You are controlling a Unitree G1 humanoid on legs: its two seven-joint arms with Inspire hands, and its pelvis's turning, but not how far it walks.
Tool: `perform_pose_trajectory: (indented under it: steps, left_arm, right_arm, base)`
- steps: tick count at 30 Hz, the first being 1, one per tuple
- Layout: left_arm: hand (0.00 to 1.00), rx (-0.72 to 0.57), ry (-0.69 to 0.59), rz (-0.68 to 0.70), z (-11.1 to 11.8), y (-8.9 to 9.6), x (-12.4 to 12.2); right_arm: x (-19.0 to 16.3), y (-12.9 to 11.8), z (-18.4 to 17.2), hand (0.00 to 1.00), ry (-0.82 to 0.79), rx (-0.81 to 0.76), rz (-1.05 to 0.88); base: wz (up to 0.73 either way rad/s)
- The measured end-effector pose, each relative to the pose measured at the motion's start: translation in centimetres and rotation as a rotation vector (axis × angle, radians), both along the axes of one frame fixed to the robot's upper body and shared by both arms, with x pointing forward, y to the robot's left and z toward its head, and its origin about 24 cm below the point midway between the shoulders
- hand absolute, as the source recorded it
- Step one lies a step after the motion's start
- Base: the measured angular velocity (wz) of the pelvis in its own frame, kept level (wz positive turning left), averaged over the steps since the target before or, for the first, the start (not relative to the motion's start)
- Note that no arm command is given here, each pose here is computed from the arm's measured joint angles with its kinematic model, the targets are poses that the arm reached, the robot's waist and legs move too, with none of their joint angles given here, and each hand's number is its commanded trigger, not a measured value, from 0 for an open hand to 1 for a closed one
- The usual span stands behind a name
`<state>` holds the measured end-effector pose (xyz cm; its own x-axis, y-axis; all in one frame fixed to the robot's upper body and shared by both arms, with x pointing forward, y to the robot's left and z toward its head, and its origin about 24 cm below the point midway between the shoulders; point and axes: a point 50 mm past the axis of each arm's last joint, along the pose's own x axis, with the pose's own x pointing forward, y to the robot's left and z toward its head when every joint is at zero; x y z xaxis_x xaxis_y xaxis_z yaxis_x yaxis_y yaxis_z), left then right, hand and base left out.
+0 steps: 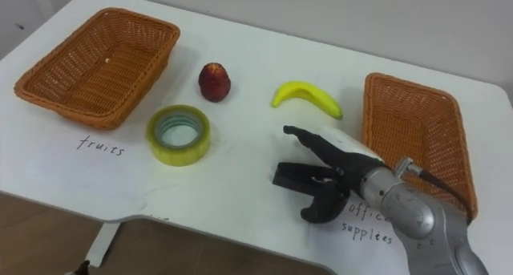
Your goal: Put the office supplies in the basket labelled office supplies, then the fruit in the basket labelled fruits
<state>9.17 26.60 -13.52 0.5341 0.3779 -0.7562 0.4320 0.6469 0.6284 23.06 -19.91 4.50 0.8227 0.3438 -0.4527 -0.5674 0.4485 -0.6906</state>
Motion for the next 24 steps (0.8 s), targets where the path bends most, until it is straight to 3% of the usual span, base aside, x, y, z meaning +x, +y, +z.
perform_pose_trajectory:
  steps: [24]
  left_arm:
    - [0.00,0.015,0.005,0.020,-0.15,-0.23,-0.49]
  right_arm:
    - [0.05,0.40,-1.00,0.00,-0.002,-0.040,-0.038]
  base:
    - [0.00]
